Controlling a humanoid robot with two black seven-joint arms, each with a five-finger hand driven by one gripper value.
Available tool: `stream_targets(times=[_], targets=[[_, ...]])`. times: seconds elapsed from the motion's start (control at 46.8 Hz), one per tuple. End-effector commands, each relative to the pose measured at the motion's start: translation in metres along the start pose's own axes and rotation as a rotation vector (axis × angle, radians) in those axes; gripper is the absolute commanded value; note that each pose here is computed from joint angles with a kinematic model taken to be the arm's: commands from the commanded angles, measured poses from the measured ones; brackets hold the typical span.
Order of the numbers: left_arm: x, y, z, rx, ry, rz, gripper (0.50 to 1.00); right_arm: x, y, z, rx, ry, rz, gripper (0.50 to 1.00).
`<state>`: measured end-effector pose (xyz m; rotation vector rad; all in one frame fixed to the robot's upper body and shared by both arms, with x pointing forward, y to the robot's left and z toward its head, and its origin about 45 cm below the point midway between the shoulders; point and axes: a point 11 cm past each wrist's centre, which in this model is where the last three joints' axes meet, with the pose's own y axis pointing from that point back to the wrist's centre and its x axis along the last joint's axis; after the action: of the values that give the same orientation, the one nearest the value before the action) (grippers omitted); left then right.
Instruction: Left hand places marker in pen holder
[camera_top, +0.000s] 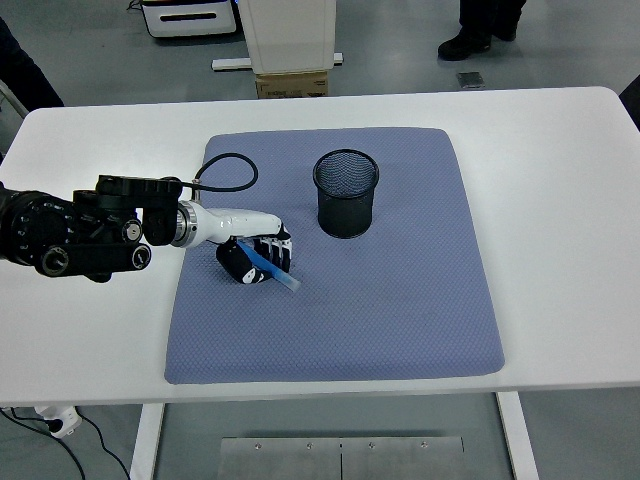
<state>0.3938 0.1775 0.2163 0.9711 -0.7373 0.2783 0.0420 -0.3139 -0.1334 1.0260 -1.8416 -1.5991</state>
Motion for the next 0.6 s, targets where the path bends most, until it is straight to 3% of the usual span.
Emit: stream_targets(times=[0.0, 0.577], targets=[[-0.0001, 0.0000, 0.0000, -0.001, 0.000, 0.000, 0.517, 0.0000, 0.0000, 0.0000, 0.000, 0.000, 0.000, 1.000], [0.0051, 0.0045, -0.0029, -0.002, 0.015, 0.009, 0.500, 0.0000, 0.0000, 0.0000, 0.000, 0.000, 0.000, 1.000]])
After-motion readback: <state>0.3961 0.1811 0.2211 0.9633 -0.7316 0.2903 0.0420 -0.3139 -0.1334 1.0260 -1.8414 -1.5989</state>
